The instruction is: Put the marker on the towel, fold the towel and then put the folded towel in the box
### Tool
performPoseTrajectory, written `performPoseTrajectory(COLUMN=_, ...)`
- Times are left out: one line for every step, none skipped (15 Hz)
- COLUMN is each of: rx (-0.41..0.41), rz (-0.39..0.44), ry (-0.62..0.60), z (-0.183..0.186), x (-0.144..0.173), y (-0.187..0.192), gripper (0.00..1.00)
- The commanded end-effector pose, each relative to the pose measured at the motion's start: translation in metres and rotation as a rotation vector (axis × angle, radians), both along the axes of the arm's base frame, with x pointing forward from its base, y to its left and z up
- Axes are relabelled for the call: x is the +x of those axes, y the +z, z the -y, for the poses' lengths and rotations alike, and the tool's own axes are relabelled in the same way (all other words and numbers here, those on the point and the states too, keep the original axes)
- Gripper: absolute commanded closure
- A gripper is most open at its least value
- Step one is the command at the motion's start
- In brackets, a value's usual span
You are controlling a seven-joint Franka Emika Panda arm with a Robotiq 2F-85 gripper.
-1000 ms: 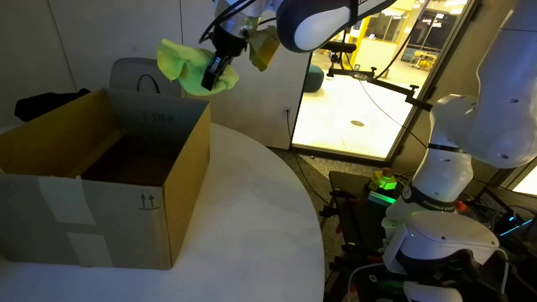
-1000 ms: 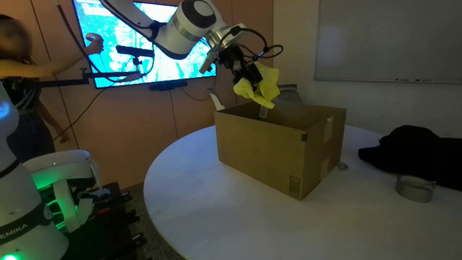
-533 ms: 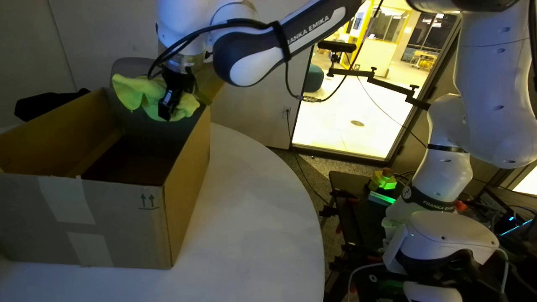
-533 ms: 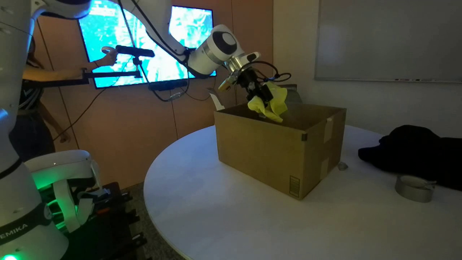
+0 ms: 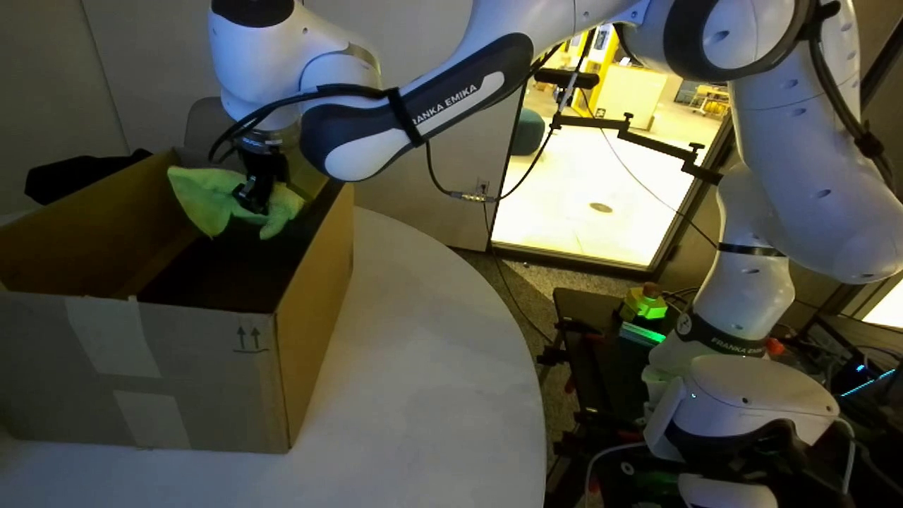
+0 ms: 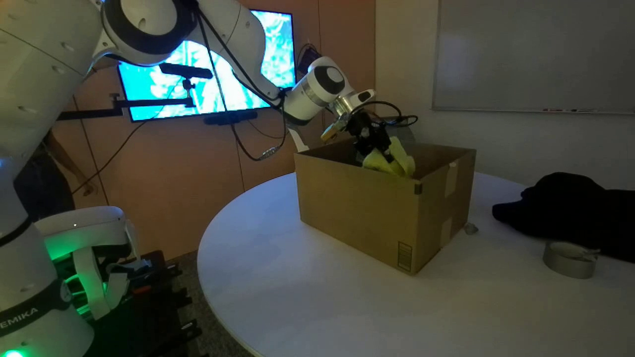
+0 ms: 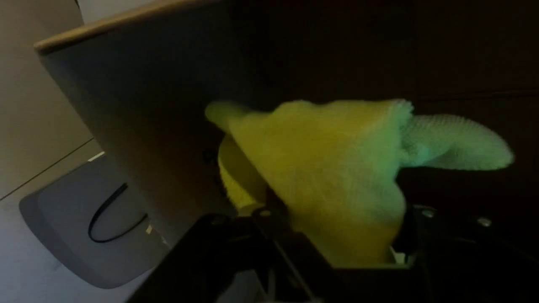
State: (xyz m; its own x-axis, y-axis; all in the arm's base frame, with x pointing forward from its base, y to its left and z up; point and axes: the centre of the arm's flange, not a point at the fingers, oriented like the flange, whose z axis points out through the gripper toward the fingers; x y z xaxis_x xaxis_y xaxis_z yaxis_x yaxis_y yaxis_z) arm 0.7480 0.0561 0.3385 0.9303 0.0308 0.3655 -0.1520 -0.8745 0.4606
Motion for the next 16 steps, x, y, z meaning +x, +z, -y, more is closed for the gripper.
performPoseTrajectory(rx=-0.015, rz=0.005, ry=0.055, z=0.016, x=-0.017, y=0.050, gripper=0.11)
performPoseTrajectory(rx=-0.017, rz=0.004, ry=0.068, z=0.021, x=-0.025, y=0.063, gripper=0.03)
performPoseTrajectory(rx=-0.007, rz=-0.001, ry=0.081, z=0.030, x=-0.040, y=0.080, gripper=0.00)
performPoseTrajectory(rx=0.004, rz=-0.007, ry=0.087, z=0.039, x=-0.054, y=0.097, gripper=0.00)
performPoseTrajectory(rx=0.020, rz=-0.030, ry=0.086, z=0.050, x=-0.065, y=0.106, gripper=0.00)
performPoseTrajectory(rx=0.028, rz=-0.052, ry=0.097, z=0.058, x=-0.078, y=0.117, gripper=0.00)
performPoseTrajectory(rx=0.055, rz=-0.086, ry=0.093, z=0.066, x=-0.093, y=0.125, gripper=0.00)
performPoseTrajectory(rx=0.071, rz=-0.110, ry=0.085, z=0.076, x=-0.108, y=0.133, gripper=0.00)
performPoseTrajectory(rx=0.097, rz=-0.148, ry=0.085, z=0.084, x=-0.126, y=0.137, gripper=0.00)
performPoseTrajectory(rx=0.118, rz=-0.169, ry=0.079, z=0.092, x=-0.143, y=0.142, gripper=0.00)
performPoseTrajectory(rx=0.144, rz=-0.197, ry=0.080, z=0.101, x=-0.162, y=0.144, gripper=0.00)
performPoseTrajectory(rx=0.157, rz=-0.218, ry=0.074, z=0.107, x=-0.181, y=0.145, gripper=0.00)
performPoseTrajectory(rx=0.179, rz=-0.229, ry=0.070, z=0.115, x=-0.198, y=0.147, gripper=0.00)
performPoseTrajectory(rx=0.192, rz=-0.238, ry=0.067, z=0.122, x=-0.217, y=0.146, gripper=0.00)
performPoseTrajectory(rx=0.207, rz=-0.244, ry=0.060, z=0.128, x=-0.236, y=0.145, gripper=0.00)
performPoseTrajectory(rx=0.219, rz=-0.244, ry=0.053, z=0.134, x=-0.255, y=0.142, gripper=0.00)
